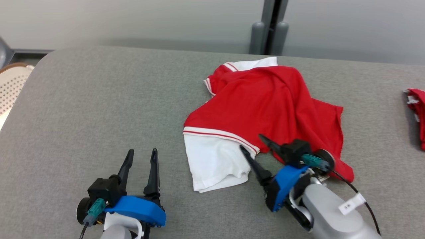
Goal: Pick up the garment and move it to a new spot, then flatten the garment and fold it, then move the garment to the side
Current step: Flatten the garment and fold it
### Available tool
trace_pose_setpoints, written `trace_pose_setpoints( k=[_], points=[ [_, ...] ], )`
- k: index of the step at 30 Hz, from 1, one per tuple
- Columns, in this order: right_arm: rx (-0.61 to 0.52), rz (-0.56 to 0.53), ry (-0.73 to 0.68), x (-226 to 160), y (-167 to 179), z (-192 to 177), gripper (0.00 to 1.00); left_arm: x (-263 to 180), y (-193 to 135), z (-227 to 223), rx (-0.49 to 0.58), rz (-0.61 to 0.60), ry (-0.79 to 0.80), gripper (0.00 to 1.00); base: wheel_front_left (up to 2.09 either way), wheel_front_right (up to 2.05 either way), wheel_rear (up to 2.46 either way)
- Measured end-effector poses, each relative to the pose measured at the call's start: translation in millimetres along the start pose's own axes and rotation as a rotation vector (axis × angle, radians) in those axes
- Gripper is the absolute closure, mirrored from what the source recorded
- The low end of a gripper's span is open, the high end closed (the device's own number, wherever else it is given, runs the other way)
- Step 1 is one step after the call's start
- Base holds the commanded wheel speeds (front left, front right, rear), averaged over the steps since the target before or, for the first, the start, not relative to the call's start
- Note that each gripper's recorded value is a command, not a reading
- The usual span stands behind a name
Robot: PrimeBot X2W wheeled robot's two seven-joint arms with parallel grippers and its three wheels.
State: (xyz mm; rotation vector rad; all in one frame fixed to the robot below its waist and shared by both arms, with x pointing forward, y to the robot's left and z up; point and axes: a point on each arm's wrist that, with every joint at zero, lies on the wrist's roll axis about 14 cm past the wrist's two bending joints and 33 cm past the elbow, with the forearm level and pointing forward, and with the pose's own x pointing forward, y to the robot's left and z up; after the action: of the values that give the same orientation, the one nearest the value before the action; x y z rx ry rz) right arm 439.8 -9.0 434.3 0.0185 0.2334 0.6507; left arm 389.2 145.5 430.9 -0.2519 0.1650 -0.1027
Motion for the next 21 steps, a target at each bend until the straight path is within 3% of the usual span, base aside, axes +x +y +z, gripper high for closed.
trace_pose_setpoints(
  k=[7,11,21],
  points=[
    [0.056,-0.293,-0.125,-60.0,-61.4,13.4,0.0,-3.7,-22.2,-7.8,-0.01,-0.063,0.022,0.0,0.0,0.0,0.0],
    [0.058,-0.438,-0.164,-104.3,-78.8,9.3,0.0,-5.8,-28.7,-6.3,-0.025,-0.073,0.015,0.0,0.0,0.0,0.0],
    [0.058,-0.535,-0.224,-147.2,-85.1,15.3,0.0,-14.5,-30.8,-1.9,-0.05,-0.064,-0.005,0.0,0.0,0.0,0.0]
  ],
)
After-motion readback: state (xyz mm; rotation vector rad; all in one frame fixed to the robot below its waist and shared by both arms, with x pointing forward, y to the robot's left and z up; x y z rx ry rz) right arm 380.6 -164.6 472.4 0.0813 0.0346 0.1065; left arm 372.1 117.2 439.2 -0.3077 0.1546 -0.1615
